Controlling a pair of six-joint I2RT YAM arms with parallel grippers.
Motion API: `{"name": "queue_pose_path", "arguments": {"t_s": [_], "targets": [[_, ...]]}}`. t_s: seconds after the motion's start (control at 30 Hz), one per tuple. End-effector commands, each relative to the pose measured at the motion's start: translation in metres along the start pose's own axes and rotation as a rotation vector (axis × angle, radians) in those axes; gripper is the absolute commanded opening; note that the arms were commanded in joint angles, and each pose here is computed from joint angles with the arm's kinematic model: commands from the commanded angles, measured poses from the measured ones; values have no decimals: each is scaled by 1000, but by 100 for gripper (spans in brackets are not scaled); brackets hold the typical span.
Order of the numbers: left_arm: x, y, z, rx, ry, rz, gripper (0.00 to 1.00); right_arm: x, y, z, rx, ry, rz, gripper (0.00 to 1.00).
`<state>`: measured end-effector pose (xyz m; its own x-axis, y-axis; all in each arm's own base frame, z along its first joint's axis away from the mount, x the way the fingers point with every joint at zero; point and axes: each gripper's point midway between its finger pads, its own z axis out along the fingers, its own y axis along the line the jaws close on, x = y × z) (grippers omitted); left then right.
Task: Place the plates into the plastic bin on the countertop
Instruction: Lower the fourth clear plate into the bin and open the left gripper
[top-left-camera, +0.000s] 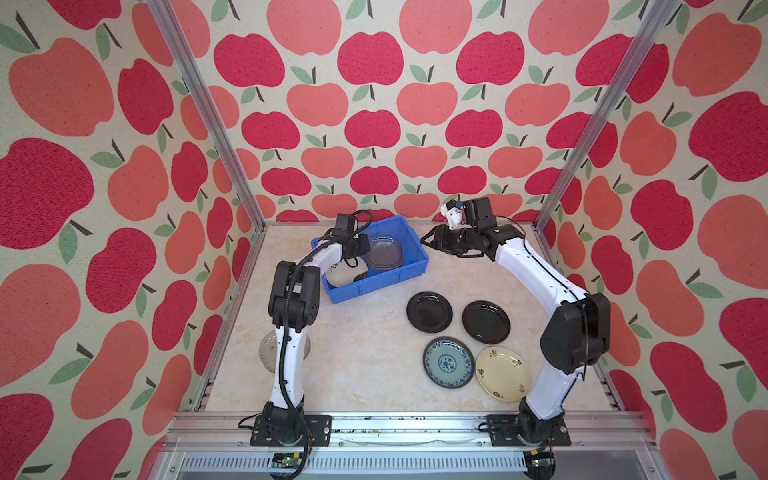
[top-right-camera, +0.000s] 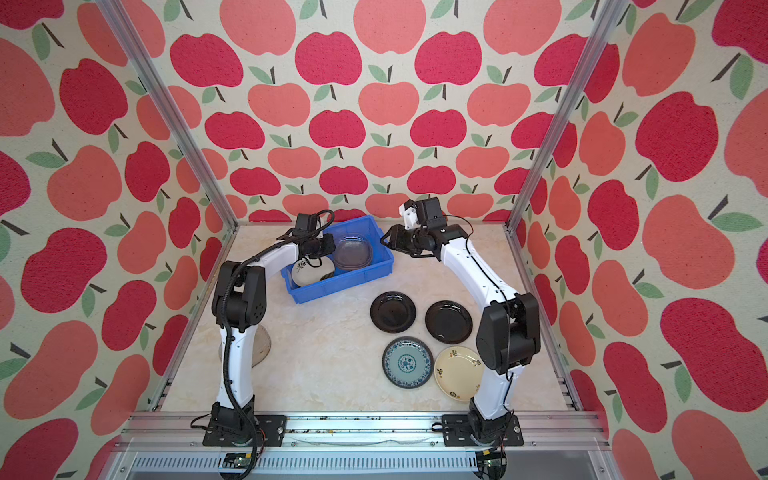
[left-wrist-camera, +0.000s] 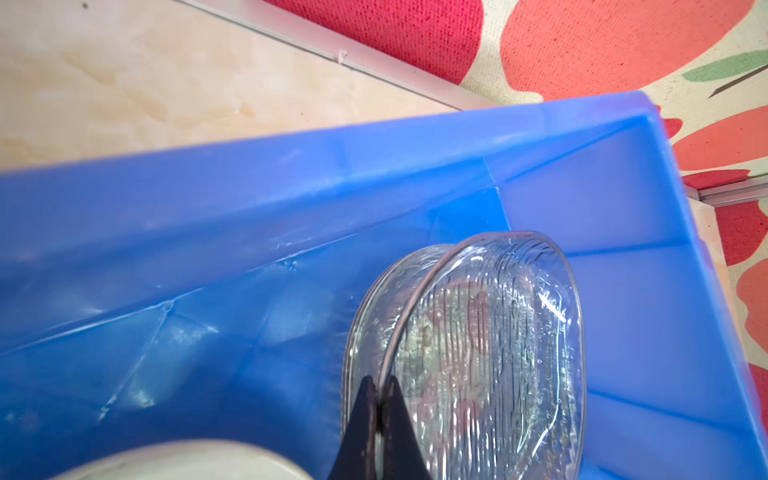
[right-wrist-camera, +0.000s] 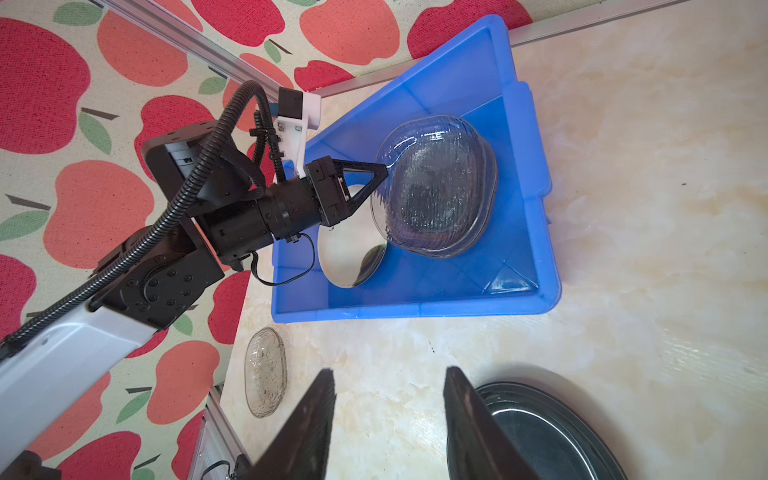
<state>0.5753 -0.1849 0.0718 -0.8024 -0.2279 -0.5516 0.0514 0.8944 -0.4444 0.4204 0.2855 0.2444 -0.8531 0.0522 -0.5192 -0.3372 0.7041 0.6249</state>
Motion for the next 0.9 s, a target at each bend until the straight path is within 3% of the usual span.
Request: {"name": "queue_pose_path", "arguments": {"t_s": [0.0,0.13,0.23,0.87], "targets": [[6,6,9,-22,36,17,3,-1,1,2,-17,7,14,46],[6,7,11,-35,33,14,37,-1,1,3,-23,8,16,46],[6,7,13,-46,37,22,50,-1,2,3,-31,7,17,46],[24,-13,30,-85,87,24,55,5,3,4,-49,23,12,46]]}}
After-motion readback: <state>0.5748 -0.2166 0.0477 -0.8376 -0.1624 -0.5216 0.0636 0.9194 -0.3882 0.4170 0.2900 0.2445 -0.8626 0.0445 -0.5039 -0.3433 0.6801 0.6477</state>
